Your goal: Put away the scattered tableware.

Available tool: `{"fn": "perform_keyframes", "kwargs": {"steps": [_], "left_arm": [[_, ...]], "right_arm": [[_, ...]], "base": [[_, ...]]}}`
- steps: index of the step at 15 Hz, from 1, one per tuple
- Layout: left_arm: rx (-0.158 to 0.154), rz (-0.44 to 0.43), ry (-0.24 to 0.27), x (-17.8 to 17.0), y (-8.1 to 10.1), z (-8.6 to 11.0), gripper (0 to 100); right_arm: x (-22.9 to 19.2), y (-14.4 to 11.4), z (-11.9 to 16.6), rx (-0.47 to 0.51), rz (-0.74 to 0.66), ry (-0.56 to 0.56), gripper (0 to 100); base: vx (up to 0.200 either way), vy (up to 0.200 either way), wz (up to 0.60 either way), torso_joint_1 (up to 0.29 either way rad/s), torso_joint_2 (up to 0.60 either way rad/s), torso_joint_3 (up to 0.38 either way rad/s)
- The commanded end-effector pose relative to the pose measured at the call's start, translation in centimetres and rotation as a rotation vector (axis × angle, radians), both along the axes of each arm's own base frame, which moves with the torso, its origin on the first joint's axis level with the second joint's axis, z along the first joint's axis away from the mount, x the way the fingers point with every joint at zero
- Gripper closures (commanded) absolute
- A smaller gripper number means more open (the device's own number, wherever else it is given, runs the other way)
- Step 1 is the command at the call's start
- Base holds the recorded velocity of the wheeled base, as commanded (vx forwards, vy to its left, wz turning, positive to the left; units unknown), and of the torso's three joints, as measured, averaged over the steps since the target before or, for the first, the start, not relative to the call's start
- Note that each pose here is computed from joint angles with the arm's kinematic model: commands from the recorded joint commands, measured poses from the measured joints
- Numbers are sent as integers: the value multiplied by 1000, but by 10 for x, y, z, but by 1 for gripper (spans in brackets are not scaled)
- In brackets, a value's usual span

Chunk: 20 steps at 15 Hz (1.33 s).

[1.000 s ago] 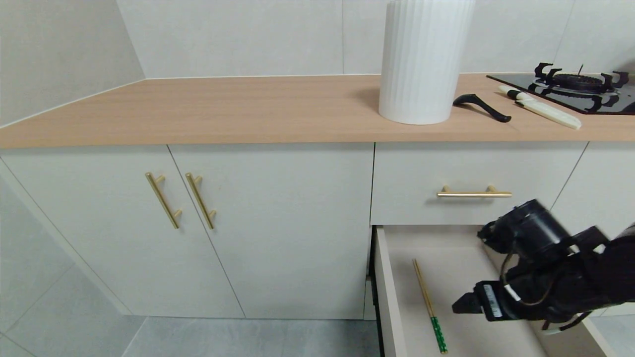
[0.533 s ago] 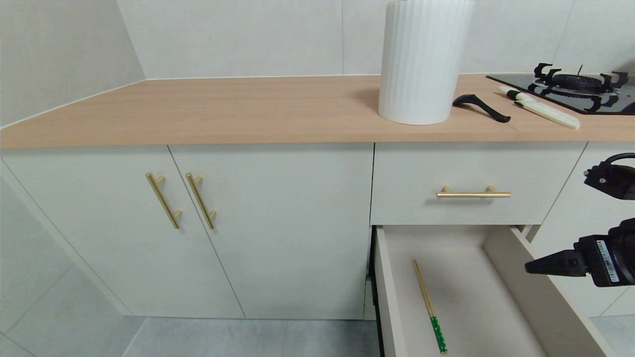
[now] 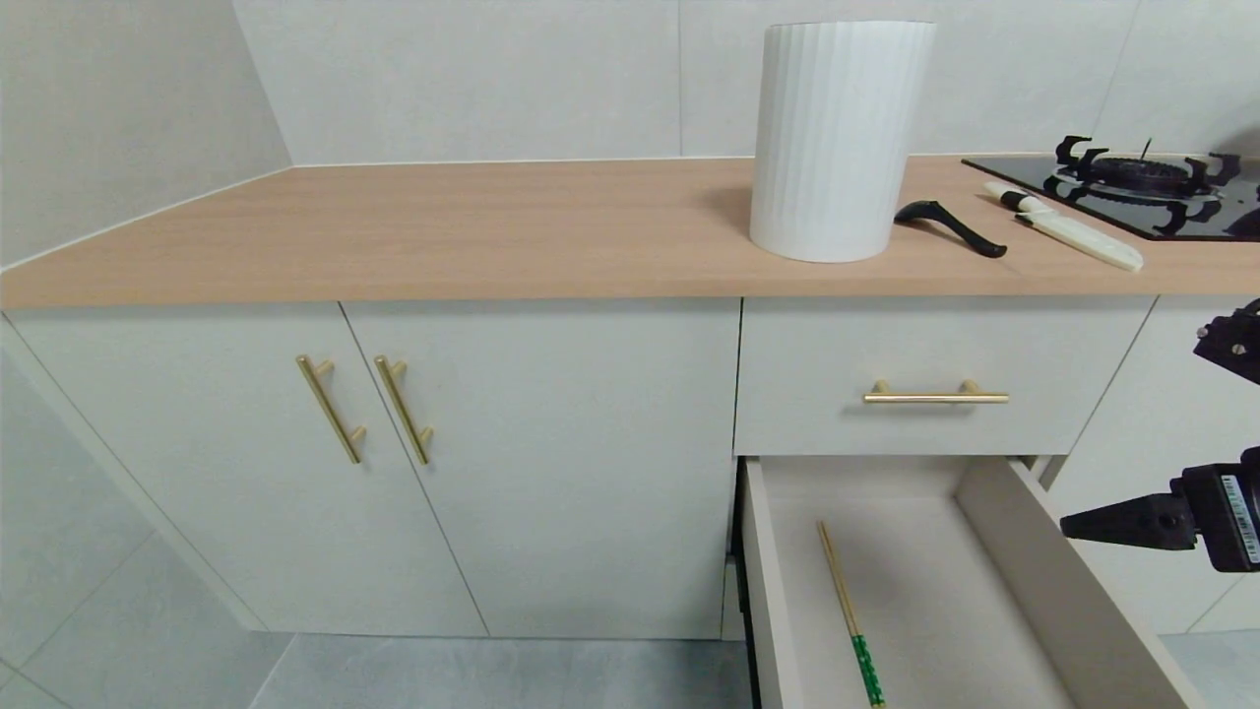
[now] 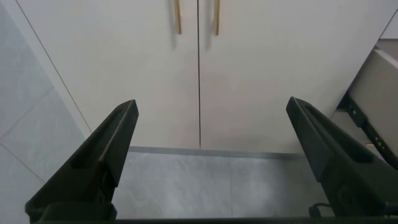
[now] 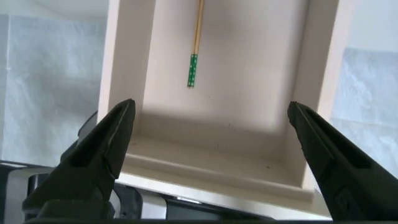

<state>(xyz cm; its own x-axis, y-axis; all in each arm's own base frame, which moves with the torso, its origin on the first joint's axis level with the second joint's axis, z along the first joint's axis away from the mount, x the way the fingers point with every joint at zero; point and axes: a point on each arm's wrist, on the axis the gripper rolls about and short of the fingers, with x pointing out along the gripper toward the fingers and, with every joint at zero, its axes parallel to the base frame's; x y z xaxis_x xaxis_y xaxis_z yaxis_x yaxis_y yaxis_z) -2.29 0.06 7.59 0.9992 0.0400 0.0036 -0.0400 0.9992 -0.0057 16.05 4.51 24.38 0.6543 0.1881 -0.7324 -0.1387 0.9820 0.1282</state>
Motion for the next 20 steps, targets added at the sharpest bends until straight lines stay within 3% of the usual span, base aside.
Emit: {"fn": "perform_keyframes", "kwargs": {"steps": [1, 20], "left_arm": [[-1, 1, 2, 0, 0, 0, 0], [-1, 0, 2, 0, 0, 0, 0]], "right_arm": [[-1, 0, -1, -1, 2, 2, 0], [1, 0, -8, -18, 24, -5, 0]], "base": [[0, 0, 0, 85, -188, -286], [0, 0, 0, 176, -484, -298]]}}
